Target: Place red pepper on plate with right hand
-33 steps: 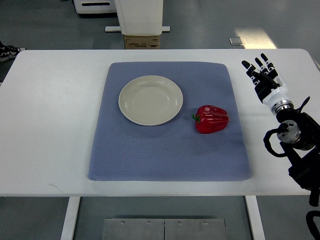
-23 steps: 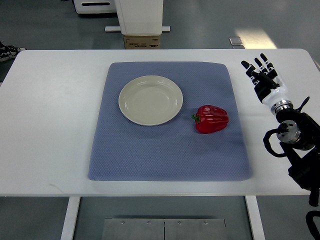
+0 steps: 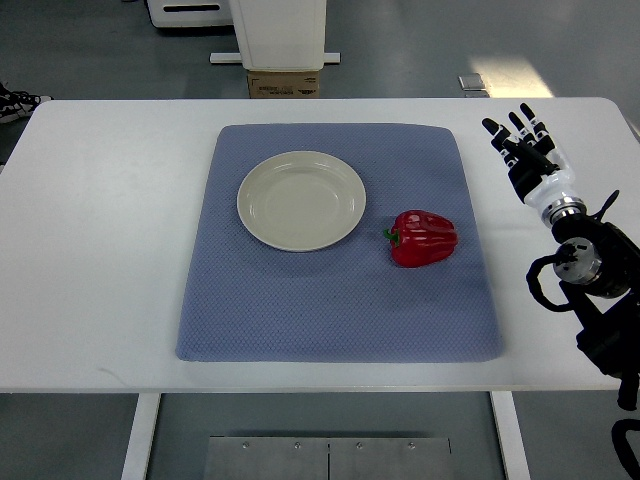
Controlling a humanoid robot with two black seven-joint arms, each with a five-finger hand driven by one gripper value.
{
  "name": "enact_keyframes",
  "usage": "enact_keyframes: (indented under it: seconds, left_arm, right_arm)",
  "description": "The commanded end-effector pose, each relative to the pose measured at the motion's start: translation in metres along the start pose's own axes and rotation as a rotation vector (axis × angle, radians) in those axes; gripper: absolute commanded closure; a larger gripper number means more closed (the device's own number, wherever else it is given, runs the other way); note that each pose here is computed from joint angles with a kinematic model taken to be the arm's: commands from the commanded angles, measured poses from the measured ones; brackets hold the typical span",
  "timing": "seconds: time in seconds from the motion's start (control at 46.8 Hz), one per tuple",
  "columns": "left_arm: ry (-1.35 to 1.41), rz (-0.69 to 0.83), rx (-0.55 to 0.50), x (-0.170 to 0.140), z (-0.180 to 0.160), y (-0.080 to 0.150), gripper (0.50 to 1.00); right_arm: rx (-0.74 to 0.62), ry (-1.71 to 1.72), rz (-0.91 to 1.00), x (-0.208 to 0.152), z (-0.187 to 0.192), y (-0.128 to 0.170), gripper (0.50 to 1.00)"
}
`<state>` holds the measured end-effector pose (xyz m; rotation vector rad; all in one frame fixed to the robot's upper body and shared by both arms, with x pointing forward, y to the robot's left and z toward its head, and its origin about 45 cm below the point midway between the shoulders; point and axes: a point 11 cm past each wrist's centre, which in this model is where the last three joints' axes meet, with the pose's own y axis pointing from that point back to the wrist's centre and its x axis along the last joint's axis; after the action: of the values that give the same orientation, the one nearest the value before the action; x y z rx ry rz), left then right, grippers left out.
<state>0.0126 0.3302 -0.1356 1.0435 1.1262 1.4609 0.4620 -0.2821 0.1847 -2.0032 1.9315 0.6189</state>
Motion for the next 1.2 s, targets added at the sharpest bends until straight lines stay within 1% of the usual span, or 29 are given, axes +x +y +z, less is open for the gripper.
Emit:
enact_keyframes:
  seconds: [0.0, 0.598, 0.833, 1.175]
  left_arm:
    - [0.0, 0.0, 0.0, 0.0, 0.0, 0.0, 0.5]
    - [0.0, 0.0, 0.0, 0.0, 0.0, 0.0, 0.5]
    - [0.0, 0.0, 0.0, 0.0, 0.0, 0.0, 0.5]
    - [0.0, 0.0, 0.0, 0.0, 0.0, 0.0, 0.5]
  right_arm:
    - [0.001, 0.001, -0.001, 0.0, -0.001, 0.0, 0.5]
    - [0.008, 0.007, 0.0, 0.003, -0.006, -0.001, 0.5]
    - [0.022, 0.016, 0.0, 0.004, -0.014, -0.003, 0.5]
    - [0.02, 0.016, -0.005, 0.002, -0.013, -0.002, 0.5]
